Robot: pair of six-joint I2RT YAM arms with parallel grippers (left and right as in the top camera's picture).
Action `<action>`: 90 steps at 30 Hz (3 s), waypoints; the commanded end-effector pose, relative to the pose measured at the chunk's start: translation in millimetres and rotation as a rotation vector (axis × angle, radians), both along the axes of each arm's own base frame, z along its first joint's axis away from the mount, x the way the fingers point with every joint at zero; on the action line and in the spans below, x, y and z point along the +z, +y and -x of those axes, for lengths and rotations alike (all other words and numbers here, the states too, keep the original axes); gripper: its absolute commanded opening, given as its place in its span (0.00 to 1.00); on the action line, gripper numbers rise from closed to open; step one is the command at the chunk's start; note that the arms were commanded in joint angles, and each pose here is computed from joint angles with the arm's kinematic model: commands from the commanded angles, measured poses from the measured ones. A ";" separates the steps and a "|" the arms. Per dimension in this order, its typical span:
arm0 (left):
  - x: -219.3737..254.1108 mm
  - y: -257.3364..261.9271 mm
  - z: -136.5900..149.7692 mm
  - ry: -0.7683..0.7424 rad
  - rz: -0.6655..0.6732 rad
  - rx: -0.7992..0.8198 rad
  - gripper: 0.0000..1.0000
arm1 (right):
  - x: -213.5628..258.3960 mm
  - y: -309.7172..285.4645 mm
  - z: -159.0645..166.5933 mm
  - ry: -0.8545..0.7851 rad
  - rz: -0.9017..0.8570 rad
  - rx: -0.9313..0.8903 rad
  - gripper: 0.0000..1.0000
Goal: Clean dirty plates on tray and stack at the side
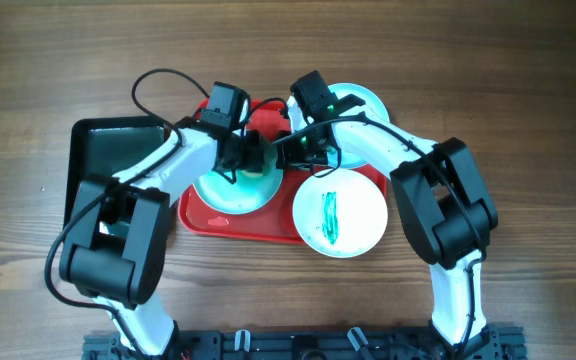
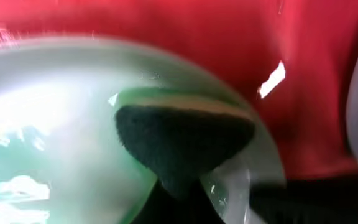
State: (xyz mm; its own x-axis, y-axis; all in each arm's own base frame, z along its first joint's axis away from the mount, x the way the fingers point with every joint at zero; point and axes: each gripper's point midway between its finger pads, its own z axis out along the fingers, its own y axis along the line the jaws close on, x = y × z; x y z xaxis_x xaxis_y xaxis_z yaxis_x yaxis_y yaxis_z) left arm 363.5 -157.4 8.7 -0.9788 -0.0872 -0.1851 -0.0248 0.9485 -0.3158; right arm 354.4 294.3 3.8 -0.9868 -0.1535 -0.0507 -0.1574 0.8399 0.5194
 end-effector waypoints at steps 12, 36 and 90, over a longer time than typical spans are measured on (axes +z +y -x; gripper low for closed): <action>112.1 184.5 22.6 -0.052 -0.291 0.405 0.04 | -8.7 0.5 3.2 -0.002 0.016 0.023 0.04; 69.3 213.4 33.0 0.095 -0.310 0.600 0.04 | 210.3 -37.7 -8.3 -1.172 1.056 -0.187 0.04; 91.3 214.9 17.2 0.028 -0.297 0.601 0.04 | -0.4 49.5 -22.6 -0.484 0.153 0.393 0.04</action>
State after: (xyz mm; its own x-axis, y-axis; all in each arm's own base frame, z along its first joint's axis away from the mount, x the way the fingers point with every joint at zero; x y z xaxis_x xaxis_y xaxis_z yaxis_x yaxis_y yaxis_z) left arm 335.3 52.0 82.1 -0.7991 -0.5616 -0.2148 -0.5707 0.8209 -0.0232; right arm 376.4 347.3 6.9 -0.6593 -0.5969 -0.4573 -0.7231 0.6700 0.1680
